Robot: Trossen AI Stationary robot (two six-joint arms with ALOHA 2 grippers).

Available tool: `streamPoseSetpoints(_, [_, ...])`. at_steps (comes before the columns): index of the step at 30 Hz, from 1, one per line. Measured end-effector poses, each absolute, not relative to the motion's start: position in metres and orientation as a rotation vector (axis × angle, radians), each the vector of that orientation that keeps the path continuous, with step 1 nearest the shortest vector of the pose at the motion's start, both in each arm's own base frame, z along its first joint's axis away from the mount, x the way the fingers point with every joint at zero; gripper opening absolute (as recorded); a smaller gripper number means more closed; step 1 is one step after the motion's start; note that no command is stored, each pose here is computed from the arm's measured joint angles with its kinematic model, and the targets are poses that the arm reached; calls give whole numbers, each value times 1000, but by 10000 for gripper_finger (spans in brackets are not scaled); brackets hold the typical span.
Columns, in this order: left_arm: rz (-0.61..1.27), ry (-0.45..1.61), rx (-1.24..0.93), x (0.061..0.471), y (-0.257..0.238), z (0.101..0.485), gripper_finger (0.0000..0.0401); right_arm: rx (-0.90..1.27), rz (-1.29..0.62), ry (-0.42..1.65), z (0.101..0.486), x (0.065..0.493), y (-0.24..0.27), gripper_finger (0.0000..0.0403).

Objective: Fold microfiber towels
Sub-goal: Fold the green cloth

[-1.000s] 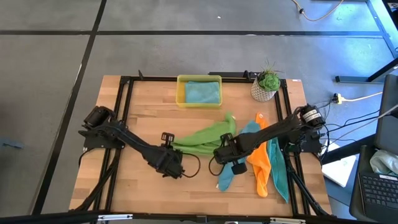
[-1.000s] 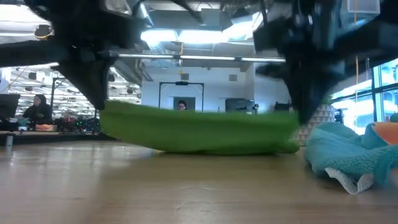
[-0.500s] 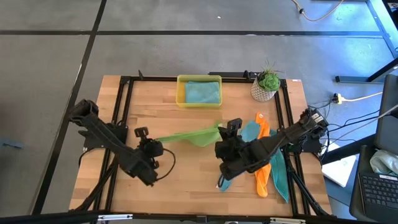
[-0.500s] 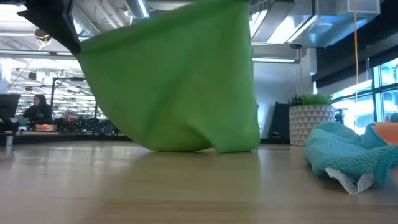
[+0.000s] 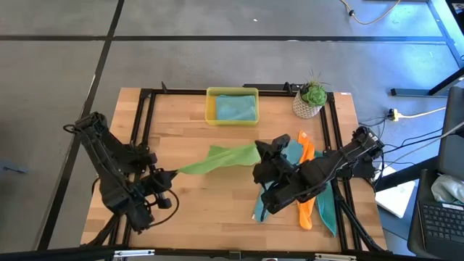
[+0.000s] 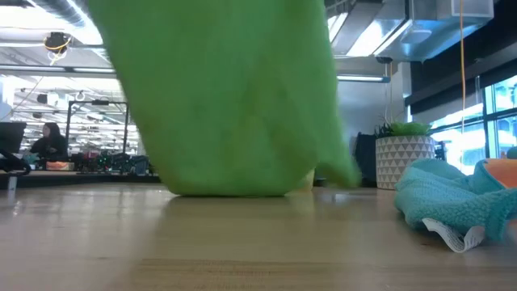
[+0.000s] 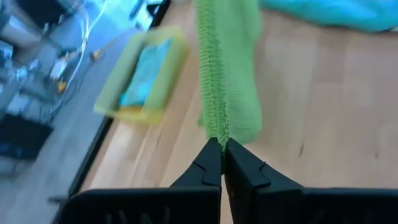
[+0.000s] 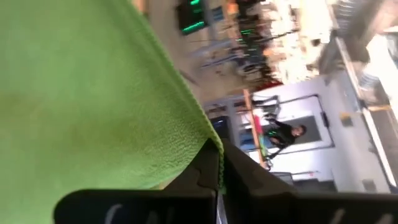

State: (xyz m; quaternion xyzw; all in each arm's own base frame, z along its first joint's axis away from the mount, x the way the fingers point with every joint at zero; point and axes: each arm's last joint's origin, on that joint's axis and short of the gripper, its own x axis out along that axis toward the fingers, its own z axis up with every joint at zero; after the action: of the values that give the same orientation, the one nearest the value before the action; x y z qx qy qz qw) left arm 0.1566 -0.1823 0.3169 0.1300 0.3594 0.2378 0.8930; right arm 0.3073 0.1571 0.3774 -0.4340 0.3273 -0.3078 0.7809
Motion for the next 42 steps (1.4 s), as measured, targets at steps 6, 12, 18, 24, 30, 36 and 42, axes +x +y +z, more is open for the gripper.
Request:
streamPoseSetpoints(6, [401,643,290,150,-194,348,0,-842,-605,627,407,296,171,7])
streamPoseSetpoints(12, [340,531,302,143,-200,380,0,-713,-453,636,423,292,175,7])
streamPoseSetpoints(18, [244,473,222,127,-208,408,0,-628,-357,588,442,280,185,7])
streamPoseSetpoints(24, [188,333,202,106,-215,430,0,-515,-233,522,463,269,196,7])
streamPoseSetpoints(30, [266,333,300,118,-212,411,0,-520,-316,628,438,290,174,7])
streamPoseSetpoints(36, [412,526,411,151,-191,357,0,-625,-505,822,382,332,118,7])
streamPoseSetpoints(42, [560,711,494,166,-156,307,0,-661,-650,1010,317,358,46,7])
